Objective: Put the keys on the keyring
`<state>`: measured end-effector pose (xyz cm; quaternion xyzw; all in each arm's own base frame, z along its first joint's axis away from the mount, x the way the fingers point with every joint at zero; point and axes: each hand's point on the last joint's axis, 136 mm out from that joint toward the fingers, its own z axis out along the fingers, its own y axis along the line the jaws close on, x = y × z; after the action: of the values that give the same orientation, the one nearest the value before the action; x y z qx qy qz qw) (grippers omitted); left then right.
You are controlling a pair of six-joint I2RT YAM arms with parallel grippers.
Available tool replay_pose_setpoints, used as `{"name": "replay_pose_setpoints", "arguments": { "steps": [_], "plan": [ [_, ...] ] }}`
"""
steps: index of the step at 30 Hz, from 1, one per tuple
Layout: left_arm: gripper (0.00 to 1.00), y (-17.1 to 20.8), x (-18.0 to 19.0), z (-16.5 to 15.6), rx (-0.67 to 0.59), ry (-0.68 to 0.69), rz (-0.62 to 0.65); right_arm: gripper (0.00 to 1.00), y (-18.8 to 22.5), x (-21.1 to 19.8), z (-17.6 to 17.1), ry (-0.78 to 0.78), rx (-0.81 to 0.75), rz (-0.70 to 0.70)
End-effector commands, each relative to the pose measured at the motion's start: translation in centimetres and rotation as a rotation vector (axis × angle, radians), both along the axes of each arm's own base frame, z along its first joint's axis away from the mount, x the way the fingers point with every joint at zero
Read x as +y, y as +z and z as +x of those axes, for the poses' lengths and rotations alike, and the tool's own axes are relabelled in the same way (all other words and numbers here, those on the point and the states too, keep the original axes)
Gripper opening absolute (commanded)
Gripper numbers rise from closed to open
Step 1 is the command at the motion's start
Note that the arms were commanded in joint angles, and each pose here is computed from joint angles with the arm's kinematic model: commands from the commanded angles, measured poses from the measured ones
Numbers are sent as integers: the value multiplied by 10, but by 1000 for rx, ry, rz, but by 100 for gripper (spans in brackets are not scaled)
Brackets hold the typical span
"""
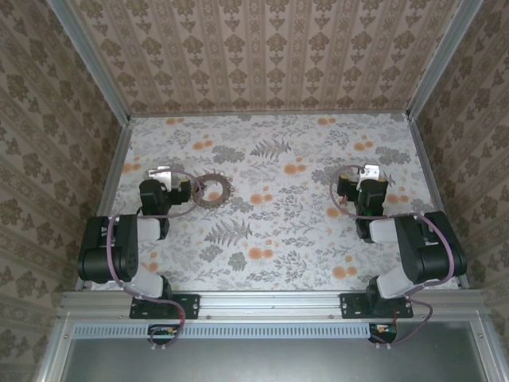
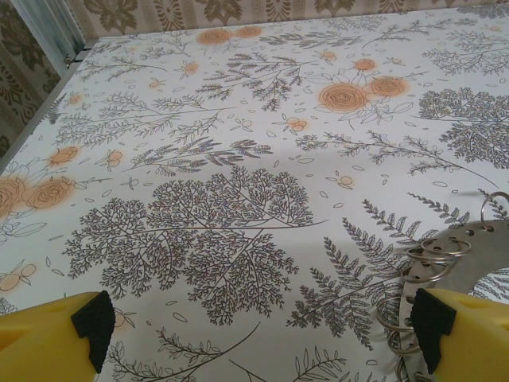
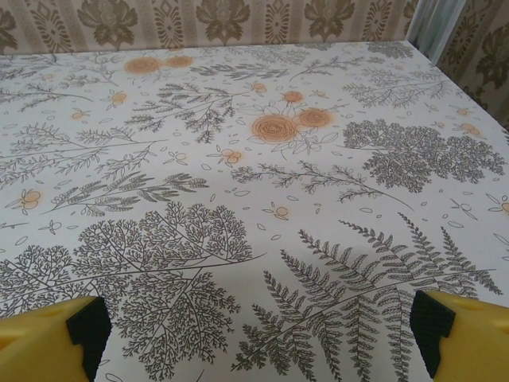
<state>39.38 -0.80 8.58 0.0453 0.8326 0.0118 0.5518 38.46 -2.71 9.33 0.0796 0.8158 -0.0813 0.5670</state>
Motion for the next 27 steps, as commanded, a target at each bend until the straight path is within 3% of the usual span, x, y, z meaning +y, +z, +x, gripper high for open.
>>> {"name": "replay_pose_setpoints", "arguments": {
  "steps": [1,3,6,9,12,14,16,19,22,24,27],
  "plan": [
    [100,21,-6,5,-22,-32,31,100,45,3,-11,22,-109,30],
    [100,40,-6,0,30,19,45,100,58,3,-26,21,-84,50],
    [100,65,5,-18,122,228,-56,100,76,20,-47,108,-86,94],
    [100,81,3,-36,216,307,-208,100,83,56,-59,258,-59,140],
    [100,77,17,-66,392,493,-338,100,82,113,-72,463,32,70],
    [100,74,9,-74,510,432,-389,99,82,150,-81,589,92,47],
    [100,72,-14,-79,612,306,-412,91,84,195,-90,720,145,55],
    [100,61,-34,-97,736,205,-452,85,83,251,-93,800,205,99],
    [98,48,-55,-112,809,91,-488,79,77,305,-86,808,284,209],
    [98,43,-57,-119,820,93,-505,71,65,335,-75,751,369,298],
    [100,50,-47,-120,750,113,-680,55,50,373,-64,588,477,493]
  ]
}}
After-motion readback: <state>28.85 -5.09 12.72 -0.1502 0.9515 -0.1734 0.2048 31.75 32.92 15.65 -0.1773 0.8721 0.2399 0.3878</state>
